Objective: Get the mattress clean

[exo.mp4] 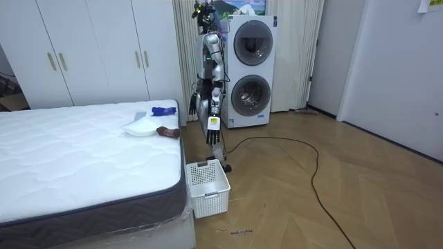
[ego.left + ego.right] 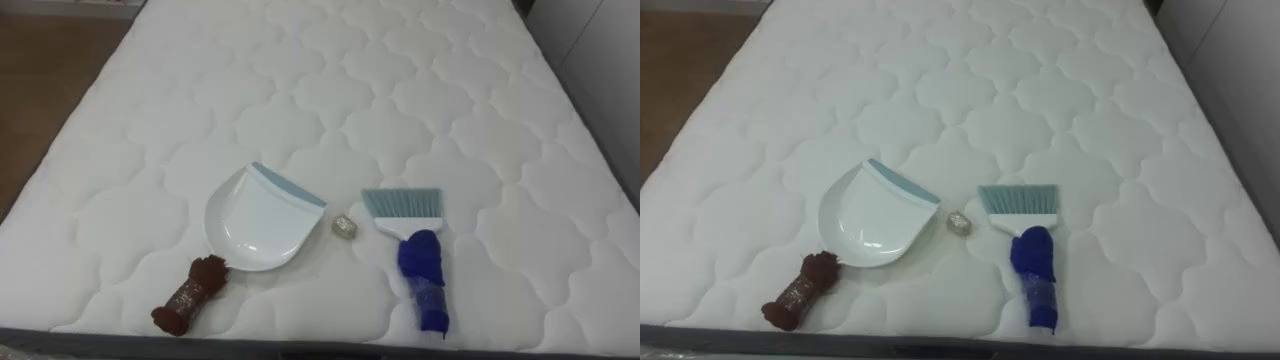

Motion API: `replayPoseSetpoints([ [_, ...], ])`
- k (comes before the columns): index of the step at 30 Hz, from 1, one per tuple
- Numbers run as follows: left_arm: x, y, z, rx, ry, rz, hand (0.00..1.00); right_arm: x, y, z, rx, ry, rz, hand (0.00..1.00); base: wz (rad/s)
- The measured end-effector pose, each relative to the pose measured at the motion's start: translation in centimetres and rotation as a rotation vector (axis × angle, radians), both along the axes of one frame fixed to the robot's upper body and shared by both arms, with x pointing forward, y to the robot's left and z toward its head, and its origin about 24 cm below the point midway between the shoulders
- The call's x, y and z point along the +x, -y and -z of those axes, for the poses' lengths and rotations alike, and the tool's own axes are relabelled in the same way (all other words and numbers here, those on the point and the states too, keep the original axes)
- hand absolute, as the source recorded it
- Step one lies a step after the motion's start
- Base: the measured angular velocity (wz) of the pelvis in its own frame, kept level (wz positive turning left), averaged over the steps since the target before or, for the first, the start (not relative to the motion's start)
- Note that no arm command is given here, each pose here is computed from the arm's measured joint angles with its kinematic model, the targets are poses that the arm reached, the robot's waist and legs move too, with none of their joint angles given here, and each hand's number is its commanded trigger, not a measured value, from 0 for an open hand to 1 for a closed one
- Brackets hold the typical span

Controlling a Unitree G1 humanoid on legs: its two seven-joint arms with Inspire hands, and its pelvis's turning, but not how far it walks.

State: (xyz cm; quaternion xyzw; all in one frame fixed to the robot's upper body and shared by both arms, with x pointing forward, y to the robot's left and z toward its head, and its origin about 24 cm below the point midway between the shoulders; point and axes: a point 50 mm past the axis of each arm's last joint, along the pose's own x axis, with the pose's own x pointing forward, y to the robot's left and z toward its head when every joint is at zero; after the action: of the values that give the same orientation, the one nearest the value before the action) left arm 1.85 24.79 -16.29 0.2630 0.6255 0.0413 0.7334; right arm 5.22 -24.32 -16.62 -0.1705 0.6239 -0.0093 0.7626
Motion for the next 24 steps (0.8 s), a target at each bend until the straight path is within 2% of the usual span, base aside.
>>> replayPoseSetpoints([
  [15, 0.6, 0.0, -0.1, 0.003, 0.026, 0.001, 0.0, -0.2, 0.1, 0.0, 0.002, 0.004, 0.008, 0.0, 0.0],
  [19, 1.6, -0.4, -0.4, 0.045, 0.11, -0.008, 0.0, 0.1, 0.0, 0.0, 0.003, 0.029, 0.002, 0.0, 0.04],
  [24, 5.2, -1.0, -2.0, 0.12, 0.364, -0.091, 0.0, 0.8, -0.1, -0.2, 0.005, 0.089, -0.017, 0.0, 0.03],
])
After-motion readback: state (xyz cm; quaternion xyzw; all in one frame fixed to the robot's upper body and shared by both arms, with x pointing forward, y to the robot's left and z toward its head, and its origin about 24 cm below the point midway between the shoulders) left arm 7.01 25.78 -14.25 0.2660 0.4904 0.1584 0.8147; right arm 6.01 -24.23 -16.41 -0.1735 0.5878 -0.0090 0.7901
